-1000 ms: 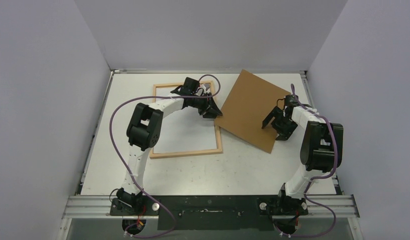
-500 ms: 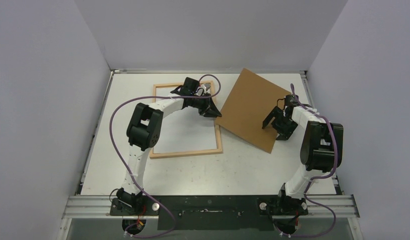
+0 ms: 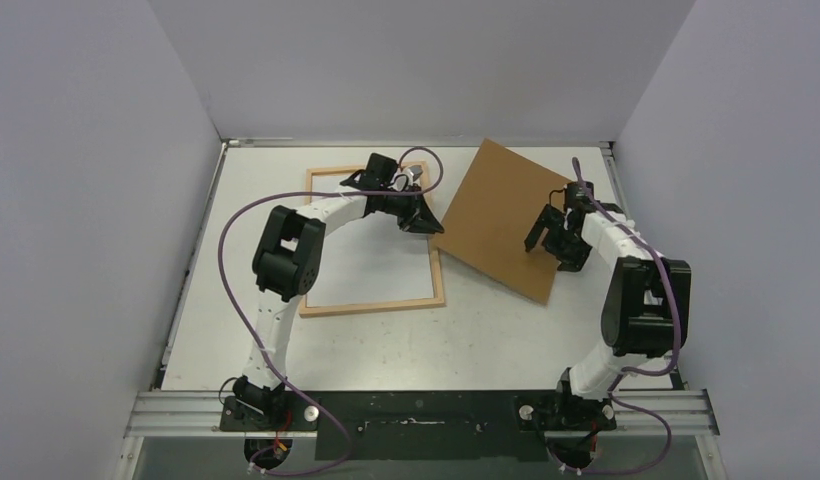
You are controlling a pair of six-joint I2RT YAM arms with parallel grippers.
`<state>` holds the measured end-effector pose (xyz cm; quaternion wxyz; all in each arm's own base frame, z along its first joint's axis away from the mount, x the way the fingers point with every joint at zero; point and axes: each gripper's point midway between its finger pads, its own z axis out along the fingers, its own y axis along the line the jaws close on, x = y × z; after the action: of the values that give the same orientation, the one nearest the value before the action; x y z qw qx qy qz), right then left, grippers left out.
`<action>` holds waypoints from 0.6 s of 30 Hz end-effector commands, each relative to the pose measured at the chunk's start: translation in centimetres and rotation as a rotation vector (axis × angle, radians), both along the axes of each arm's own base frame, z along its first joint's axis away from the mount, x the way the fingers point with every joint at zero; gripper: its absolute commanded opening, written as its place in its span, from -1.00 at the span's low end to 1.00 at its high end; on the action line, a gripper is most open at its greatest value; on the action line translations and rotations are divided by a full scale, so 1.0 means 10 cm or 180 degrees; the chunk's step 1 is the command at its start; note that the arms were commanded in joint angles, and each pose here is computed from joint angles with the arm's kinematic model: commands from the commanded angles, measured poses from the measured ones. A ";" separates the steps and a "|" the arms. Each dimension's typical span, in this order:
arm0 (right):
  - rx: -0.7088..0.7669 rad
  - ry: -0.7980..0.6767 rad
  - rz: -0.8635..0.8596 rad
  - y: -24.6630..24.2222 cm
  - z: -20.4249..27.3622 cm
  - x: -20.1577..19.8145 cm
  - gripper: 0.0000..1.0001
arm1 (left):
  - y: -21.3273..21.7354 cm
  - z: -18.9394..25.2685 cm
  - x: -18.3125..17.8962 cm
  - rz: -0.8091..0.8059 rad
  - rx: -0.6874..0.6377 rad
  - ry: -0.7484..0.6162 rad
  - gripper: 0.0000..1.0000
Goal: Put the photo into the frame
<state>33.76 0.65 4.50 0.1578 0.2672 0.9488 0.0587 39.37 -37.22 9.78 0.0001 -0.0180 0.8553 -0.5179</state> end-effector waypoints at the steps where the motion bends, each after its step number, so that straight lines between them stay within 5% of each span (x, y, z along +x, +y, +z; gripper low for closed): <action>1: -0.0557 -0.0898 0.0163 -0.10 0.87 0.30 0.72 | 0.11 0.46 0.21 0.0058 -0.0264 -0.0206 -1.00; 9: -0.1152 -0.1704 0.0865 0.35 1.62 0.38 0.76 | 0.25 0.76 0.37 0.0225 -0.0546 -0.0223 -1.00; 18: -0.1682 -0.2053 0.2681 1.40 1.75 0.08 0.72 | 0.42 0.84 0.47 0.0371 -0.0648 -0.0106 -1.00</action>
<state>35.25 12.56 20.72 0.4419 -0.0910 0.8924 -0.0005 43.58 -33.77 13.05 0.0097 -0.0816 0.8192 -0.5676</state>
